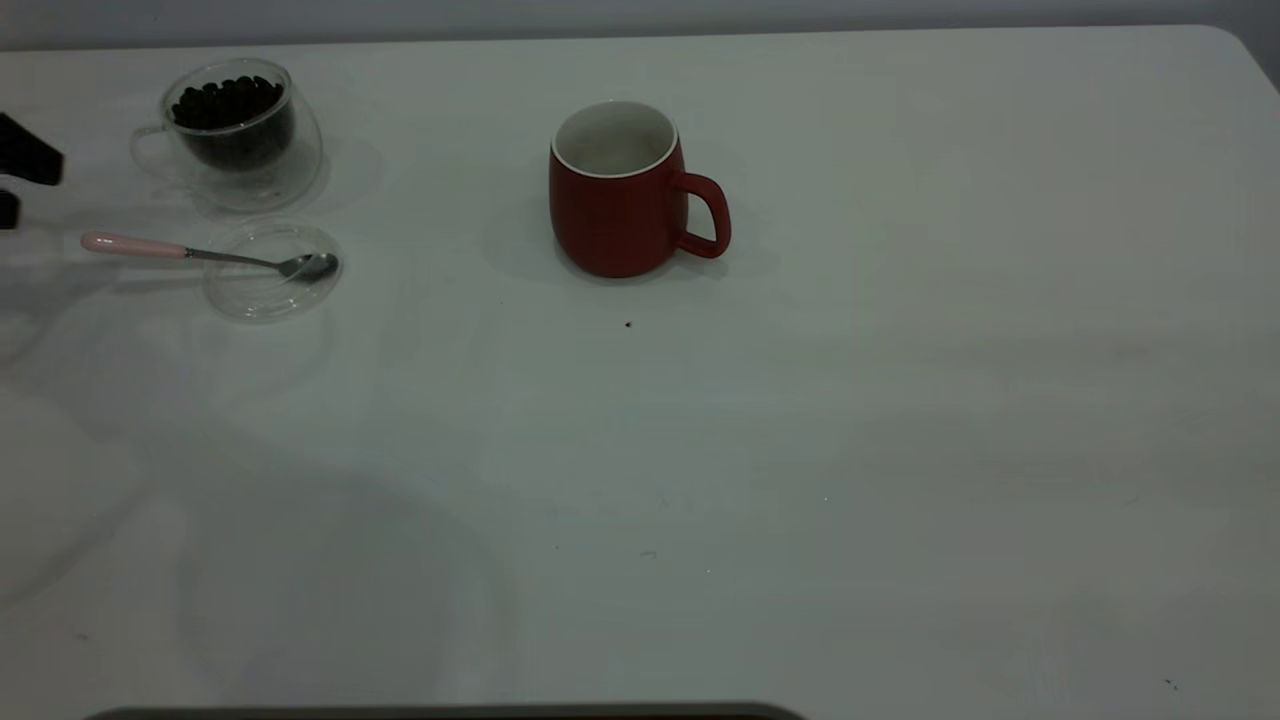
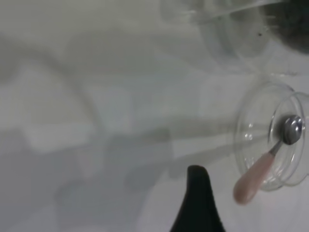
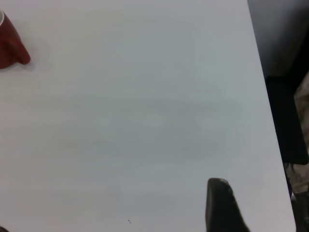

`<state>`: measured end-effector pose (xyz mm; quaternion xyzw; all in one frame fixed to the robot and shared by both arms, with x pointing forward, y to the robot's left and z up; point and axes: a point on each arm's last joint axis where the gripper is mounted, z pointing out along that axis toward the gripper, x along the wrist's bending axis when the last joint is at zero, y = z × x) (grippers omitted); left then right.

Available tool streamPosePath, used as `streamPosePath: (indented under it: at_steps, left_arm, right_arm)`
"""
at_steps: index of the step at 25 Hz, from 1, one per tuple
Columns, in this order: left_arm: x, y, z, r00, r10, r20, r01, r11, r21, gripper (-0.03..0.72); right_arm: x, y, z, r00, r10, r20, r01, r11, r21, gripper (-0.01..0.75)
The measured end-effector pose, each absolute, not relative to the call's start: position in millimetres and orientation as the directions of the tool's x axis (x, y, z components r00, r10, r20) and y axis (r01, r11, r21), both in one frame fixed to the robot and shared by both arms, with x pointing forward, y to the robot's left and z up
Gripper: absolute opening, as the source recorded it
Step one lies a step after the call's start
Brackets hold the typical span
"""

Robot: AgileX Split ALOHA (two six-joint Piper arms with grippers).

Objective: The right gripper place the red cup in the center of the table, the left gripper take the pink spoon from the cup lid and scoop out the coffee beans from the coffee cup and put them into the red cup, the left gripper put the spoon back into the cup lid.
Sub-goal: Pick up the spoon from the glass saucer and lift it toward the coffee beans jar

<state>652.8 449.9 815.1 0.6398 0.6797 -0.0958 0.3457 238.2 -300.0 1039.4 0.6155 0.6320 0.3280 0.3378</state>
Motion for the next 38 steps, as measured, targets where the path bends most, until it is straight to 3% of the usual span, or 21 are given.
streamPosePath:
  at_steps: [10, 38]
  left_arm:
    - [668.1, 424.3, 800.7, 0.153, 0.819, -0.553, 0.94, 0.052, 0.338, 0.626]
    - [660.0, 410.7, 768.4, 0.117, 0.753, -0.647, 0.97, 0.054, 0.239, 0.594]
  right_arm:
    - [238.2, -300.0, 1039.4, -0.014, 1.0, -0.023, 0.557, 0.027, 0.83, 0.434]
    - [238.2, -300.0, 1039.4, -0.014, 1.0, -0.023, 0.557, 0.027, 0.83, 0.434]
